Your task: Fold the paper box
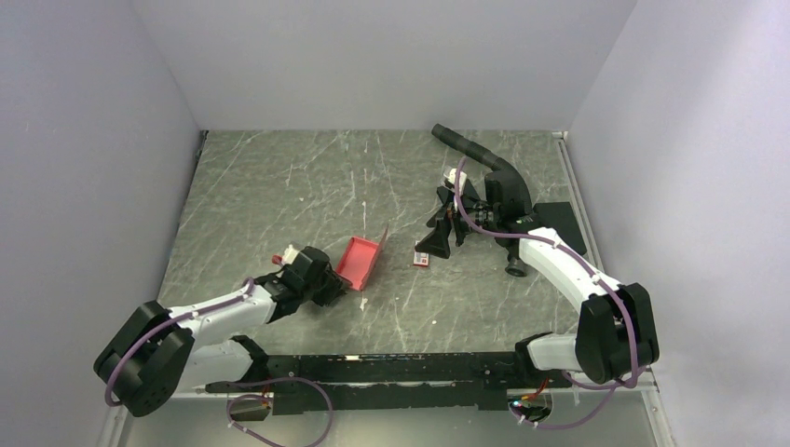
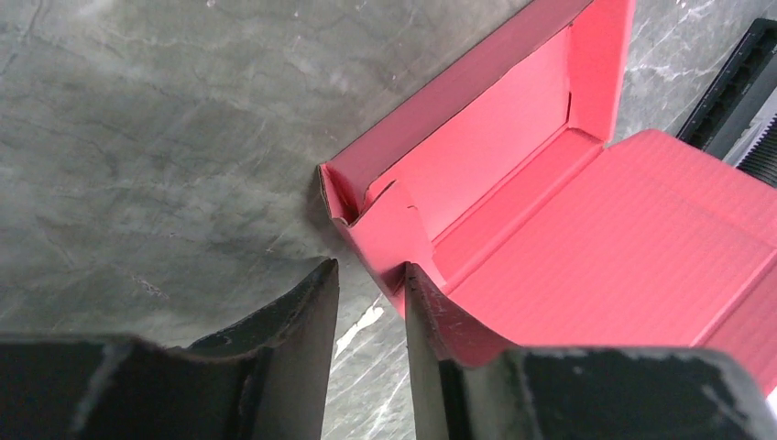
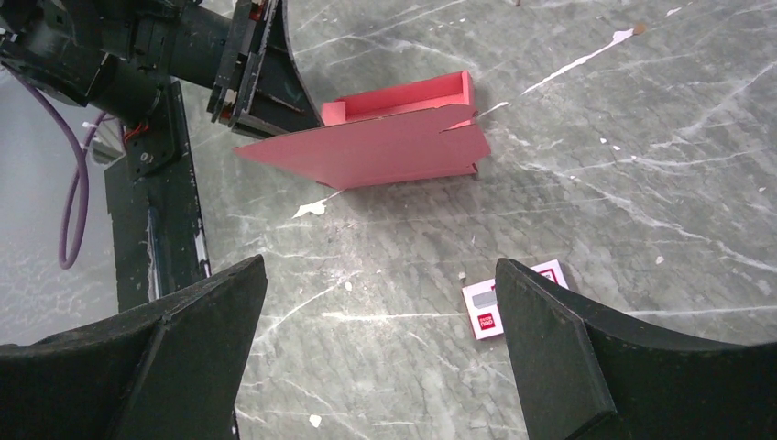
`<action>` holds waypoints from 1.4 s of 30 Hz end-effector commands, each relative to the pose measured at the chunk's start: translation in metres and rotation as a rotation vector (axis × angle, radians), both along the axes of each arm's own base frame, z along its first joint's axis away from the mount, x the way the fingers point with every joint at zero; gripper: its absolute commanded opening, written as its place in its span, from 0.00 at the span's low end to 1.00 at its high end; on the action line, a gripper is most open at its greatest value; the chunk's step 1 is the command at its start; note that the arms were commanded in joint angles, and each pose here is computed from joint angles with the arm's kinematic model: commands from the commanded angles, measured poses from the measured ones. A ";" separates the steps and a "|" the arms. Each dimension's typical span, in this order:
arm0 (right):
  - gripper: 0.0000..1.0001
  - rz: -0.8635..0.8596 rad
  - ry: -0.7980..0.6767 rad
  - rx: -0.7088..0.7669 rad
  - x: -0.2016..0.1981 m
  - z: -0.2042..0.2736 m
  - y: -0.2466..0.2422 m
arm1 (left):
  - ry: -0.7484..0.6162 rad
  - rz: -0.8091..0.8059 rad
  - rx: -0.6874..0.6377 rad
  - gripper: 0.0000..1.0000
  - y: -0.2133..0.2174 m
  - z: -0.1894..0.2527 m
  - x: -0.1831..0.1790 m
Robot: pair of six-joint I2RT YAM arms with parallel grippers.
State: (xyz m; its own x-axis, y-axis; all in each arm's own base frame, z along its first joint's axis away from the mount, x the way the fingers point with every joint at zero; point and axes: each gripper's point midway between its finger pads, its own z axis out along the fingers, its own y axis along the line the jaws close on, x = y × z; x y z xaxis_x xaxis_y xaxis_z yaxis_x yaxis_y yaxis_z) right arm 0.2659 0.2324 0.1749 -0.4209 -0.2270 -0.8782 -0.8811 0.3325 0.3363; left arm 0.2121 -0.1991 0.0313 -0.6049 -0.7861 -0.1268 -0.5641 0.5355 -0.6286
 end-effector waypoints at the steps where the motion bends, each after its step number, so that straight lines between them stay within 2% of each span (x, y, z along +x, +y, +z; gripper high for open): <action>1: 1.00 0.045 -0.067 0.034 0.001 0.020 0.005 | -0.026 0.039 0.011 0.36 0.001 0.001 0.011; 9: 1.00 0.048 -0.073 0.037 0.001 0.022 0.005 | 0.006 0.024 0.072 0.34 -0.002 -0.016 0.017; 11: 1.00 0.048 -0.075 0.037 0.001 0.023 0.005 | 0.003 -0.006 0.098 0.06 -0.002 -0.017 0.019; 12: 1.00 0.048 -0.075 0.038 0.001 0.023 0.005 | -0.006 -0.024 0.106 0.00 -0.005 -0.013 0.022; 20: 1.00 0.049 -0.084 0.040 0.000 0.026 0.005 | 0.013 -0.264 0.313 0.00 0.000 -0.002 0.020; 23: 1.00 0.050 -0.085 0.041 0.000 0.026 0.005 | -0.022 -0.450 0.407 0.00 0.000 0.005 0.026; 25: 1.00 0.057 -0.090 0.042 -0.002 0.027 0.005 | -0.070 -0.634 0.479 0.00 -0.004 0.008 0.029; 26: 1.00 0.064 -0.091 0.044 -0.003 0.026 0.005 | -0.076 -0.664 0.498 0.00 -0.004 0.011 0.031; 28: 1.00 0.069 -0.086 0.050 -0.005 0.023 0.006 | -0.148 -0.737 0.559 0.00 -0.004 0.020 0.039; 32: 1.00 0.045 -0.059 0.048 -0.003 0.016 0.009 | -0.404 -0.725 0.678 0.00 -0.003 0.062 0.056; 38: 1.00 -0.014 -0.149 0.100 0.002 0.031 0.008 | -0.827 -0.637 0.713 0.00 -0.006 0.137 0.056; 42: 1.00 0.025 -0.143 0.145 -0.005 0.041 0.012 | -0.989 -0.634 0.734 0.00 -0.013 0.162 0.048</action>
